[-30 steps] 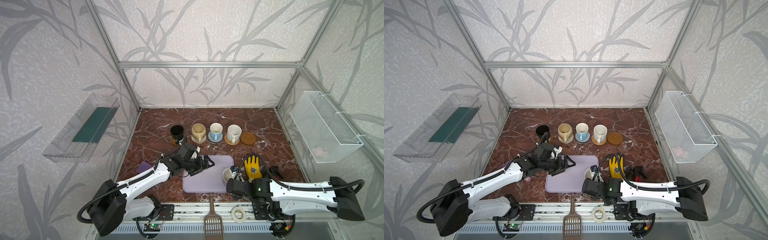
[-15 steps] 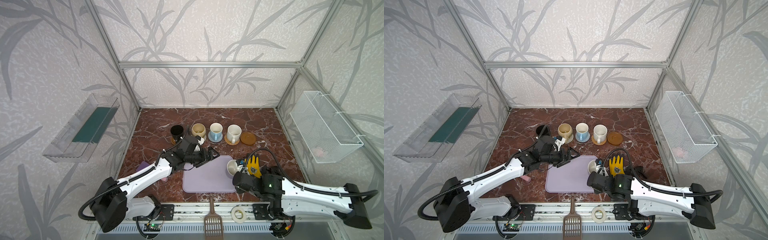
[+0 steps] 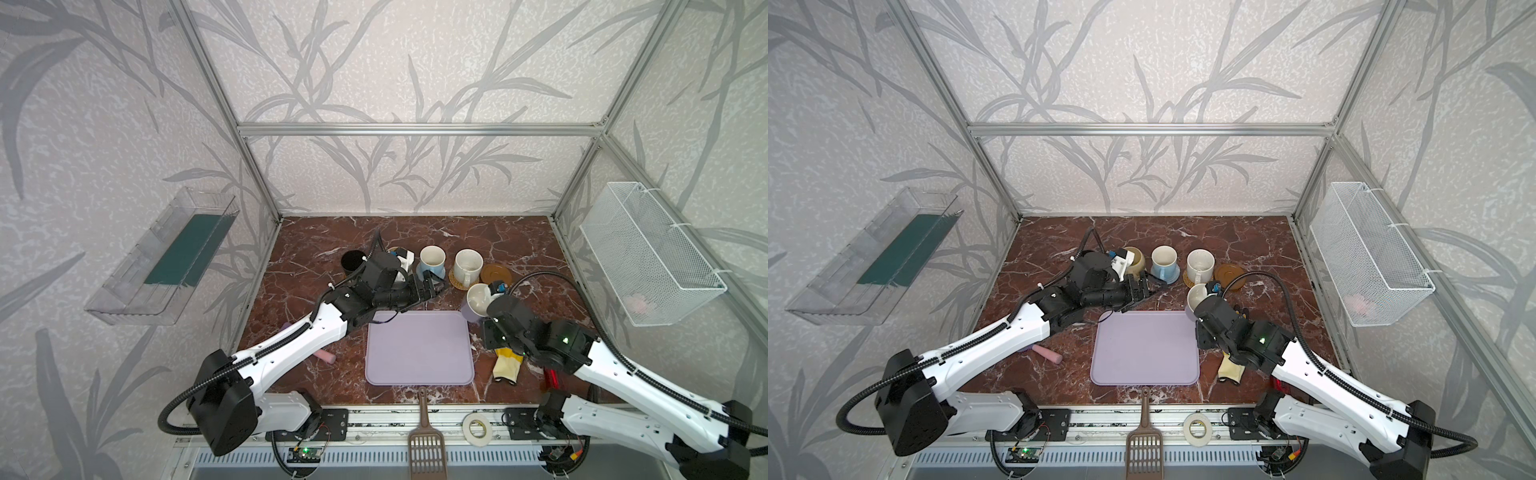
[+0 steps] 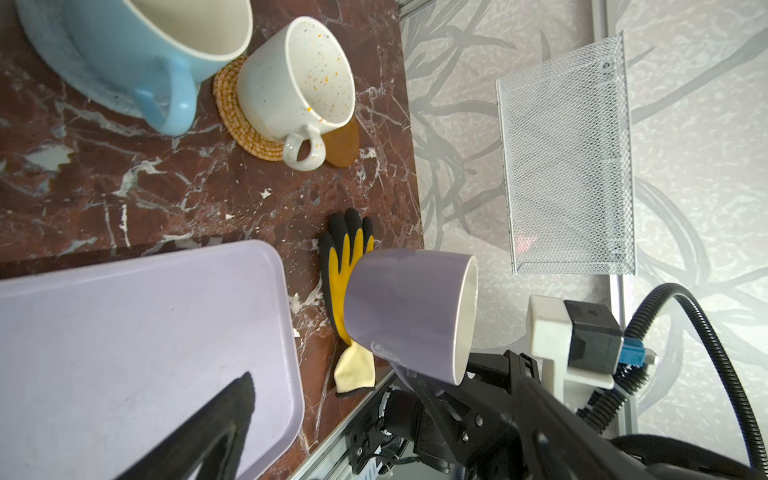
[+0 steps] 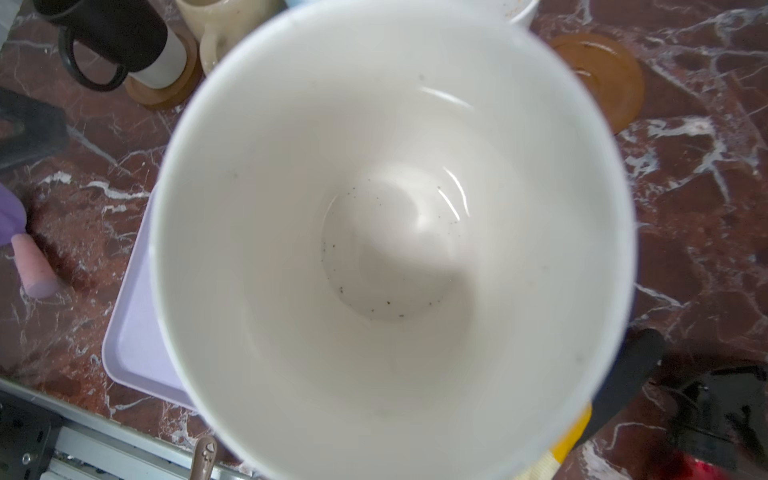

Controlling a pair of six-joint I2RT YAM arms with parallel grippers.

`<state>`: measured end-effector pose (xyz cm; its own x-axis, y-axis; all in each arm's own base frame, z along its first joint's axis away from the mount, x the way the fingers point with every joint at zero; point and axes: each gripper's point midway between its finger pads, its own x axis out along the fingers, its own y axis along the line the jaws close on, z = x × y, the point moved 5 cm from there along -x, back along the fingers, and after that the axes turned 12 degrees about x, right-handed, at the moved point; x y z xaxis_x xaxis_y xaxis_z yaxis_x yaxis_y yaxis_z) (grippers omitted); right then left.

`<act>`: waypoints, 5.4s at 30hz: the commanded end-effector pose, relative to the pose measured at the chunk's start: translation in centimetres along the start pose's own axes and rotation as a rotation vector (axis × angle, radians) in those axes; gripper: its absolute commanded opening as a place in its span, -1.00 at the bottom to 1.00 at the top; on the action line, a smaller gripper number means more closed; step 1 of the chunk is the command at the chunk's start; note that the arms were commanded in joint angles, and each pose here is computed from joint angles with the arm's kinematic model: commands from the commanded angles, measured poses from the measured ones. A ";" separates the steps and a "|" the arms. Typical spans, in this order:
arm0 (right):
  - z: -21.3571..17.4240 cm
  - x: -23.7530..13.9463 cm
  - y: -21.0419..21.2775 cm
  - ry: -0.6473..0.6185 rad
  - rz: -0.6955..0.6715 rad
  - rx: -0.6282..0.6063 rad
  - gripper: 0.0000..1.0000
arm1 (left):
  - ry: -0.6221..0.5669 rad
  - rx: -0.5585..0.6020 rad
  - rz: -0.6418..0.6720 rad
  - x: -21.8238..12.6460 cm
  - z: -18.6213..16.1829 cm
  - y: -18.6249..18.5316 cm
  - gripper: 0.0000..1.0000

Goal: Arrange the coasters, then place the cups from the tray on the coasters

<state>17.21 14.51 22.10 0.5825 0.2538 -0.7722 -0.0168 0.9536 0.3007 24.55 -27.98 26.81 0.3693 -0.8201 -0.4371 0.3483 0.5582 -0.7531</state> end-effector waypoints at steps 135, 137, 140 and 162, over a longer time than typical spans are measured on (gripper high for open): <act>13.6 11.0 -12.1 -0.087 -0.322 0.230 0.22 | -0.144 0.170 0.195 9.3 7.0 -0.3 0.99; 13.5 9.6 -11.8 -0.129 -0.295 0.224 0.24 | -0.156 0.202 0.234 7.9 7.1 0.1 0.99; 12.8 8.0 -11.2 -0.168 -0.261 0.241 0.90 | -0.184 0.261 0.281 5.4 6.7 0.8 0.99; 6.8 5.8 -13.4 -0.573 -0.193 0.034 0.68 | -0.410 0.568 0.943 -13.6 2.7 16.7 0.99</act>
<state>24.72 2.27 14.10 0.8260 -0.0426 -0.5621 0.1924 0.9586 0.2100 26.91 -9.35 20.45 0.8602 -0.1152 -0.4968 0.1580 0.9864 0.0450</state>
